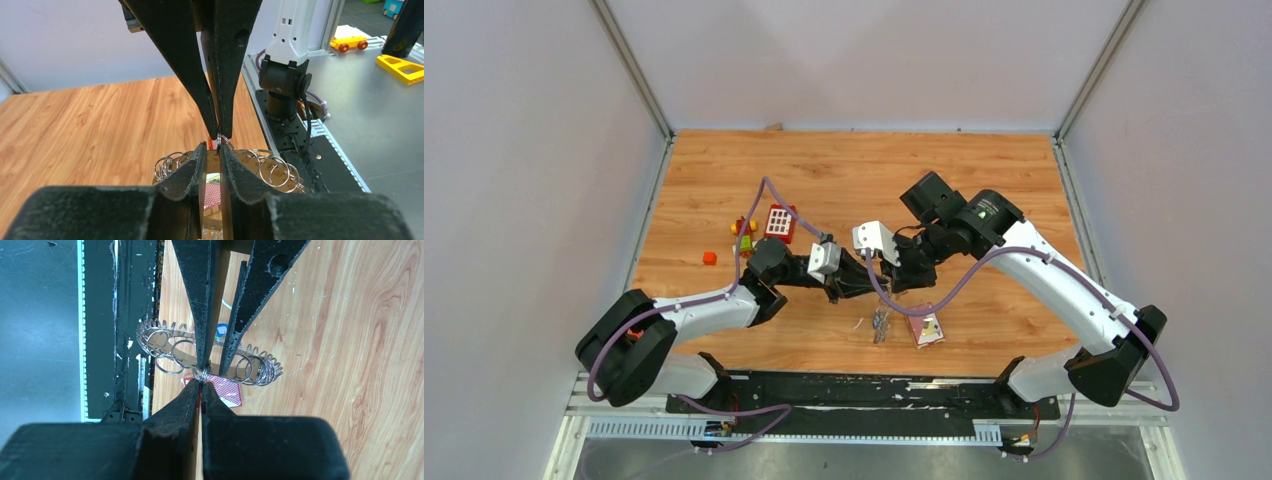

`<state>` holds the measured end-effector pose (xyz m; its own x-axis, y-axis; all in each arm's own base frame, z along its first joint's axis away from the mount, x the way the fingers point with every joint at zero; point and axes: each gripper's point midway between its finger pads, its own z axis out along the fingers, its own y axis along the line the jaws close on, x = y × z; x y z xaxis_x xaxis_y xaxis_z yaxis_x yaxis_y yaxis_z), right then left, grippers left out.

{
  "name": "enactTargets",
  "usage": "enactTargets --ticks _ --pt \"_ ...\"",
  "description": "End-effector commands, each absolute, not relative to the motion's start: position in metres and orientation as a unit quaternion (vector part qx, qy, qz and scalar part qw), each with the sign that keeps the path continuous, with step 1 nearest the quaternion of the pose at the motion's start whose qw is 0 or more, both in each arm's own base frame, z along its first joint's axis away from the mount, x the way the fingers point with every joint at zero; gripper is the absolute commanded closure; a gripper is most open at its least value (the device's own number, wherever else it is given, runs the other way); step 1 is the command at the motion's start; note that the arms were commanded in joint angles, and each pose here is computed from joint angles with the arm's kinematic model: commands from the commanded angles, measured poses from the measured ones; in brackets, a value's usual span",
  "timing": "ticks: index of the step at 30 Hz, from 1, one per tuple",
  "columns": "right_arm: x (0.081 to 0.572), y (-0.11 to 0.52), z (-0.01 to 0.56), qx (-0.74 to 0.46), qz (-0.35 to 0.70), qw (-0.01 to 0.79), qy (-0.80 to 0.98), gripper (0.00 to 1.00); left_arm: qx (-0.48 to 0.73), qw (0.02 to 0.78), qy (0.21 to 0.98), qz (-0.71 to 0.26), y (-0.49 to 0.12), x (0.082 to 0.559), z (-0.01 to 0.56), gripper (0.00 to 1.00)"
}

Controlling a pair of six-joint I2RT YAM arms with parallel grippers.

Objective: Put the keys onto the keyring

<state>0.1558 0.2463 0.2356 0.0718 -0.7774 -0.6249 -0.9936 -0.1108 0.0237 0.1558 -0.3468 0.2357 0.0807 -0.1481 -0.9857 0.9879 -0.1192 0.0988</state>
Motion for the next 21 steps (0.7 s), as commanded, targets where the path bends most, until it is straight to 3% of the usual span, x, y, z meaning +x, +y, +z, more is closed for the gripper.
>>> enactTargets --ticks 1,21 --pt "0.1561 0.2540 0.2525 -0.701 0.263 0.237 0.619 1.00 0.520 0.540 0.383 -0.541 -0.3524 0.1570 0.2522 0.79" --pt "0.1578 0.2591 0.2476 -0.697 0.269 0.242 0.619 1.00 0.518 0.534 0.379 -0.550 -0.3537 0.1513 0.2546 0.85"
